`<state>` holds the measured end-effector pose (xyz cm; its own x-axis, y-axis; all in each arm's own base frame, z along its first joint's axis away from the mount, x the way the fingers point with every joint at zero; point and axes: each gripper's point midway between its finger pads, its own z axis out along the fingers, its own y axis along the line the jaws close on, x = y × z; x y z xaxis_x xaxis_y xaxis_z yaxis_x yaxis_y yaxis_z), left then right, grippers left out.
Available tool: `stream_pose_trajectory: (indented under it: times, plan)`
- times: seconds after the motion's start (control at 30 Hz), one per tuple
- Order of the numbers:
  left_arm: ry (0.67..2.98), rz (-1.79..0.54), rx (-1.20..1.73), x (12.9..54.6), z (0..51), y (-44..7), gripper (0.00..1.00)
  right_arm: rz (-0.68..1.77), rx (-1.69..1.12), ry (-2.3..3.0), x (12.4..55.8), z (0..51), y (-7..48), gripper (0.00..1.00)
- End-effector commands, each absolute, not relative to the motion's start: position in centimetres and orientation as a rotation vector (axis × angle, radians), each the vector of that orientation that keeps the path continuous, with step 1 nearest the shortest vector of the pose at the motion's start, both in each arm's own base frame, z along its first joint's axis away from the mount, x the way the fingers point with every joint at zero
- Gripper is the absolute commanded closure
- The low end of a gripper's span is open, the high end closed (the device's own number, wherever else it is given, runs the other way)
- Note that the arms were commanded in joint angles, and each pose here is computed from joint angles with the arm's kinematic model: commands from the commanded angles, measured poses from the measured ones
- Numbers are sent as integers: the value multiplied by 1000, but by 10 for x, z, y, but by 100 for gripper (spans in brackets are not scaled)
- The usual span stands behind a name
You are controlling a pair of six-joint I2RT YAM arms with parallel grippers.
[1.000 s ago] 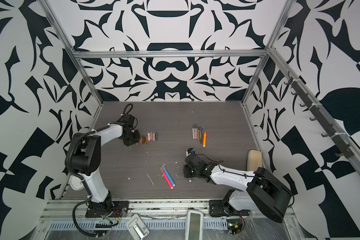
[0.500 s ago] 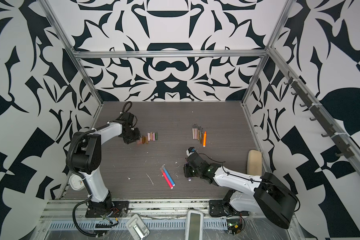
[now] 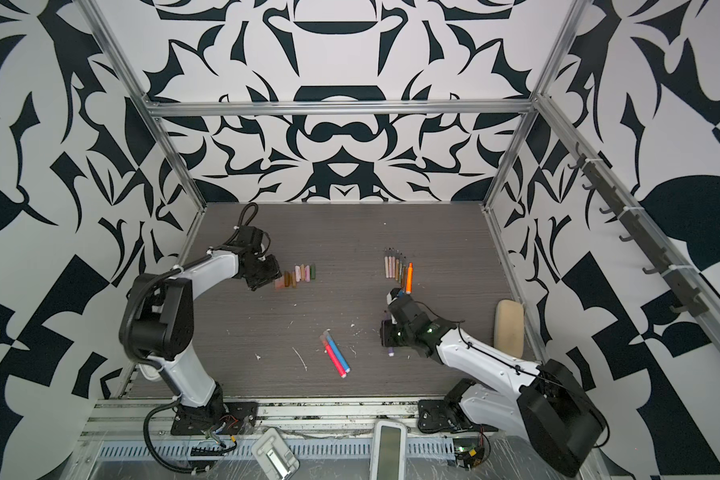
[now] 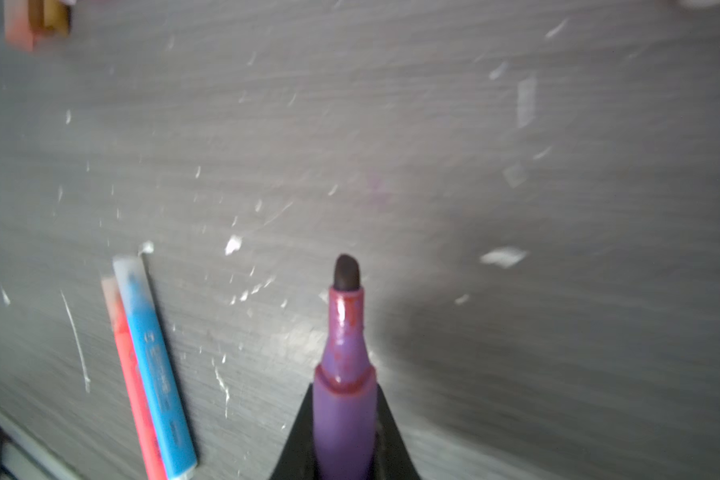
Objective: Open the pen caps
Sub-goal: 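Lower the purple cap by the caps while the right carries the marker away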
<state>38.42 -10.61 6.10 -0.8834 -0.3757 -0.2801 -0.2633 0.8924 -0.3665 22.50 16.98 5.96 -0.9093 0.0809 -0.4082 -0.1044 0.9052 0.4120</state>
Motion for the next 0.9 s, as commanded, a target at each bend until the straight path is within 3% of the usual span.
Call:
stream_pose_trajectory:
  times: [0.0, 0.3, 0.87]
  plan:
    - [2541, -523, -488, 380, 100, -102, 61, 672, -21, 2601, 266, 95, 148, 100]
    - [2348, -414, -511, 320, 110, -67, 56, 714, 293, 2626, 359, 71, 69, 100]
    - [2337, -430, -437, 311, 97, -69, 55, 784, 379, 2574, 393, 52, 51, 95]
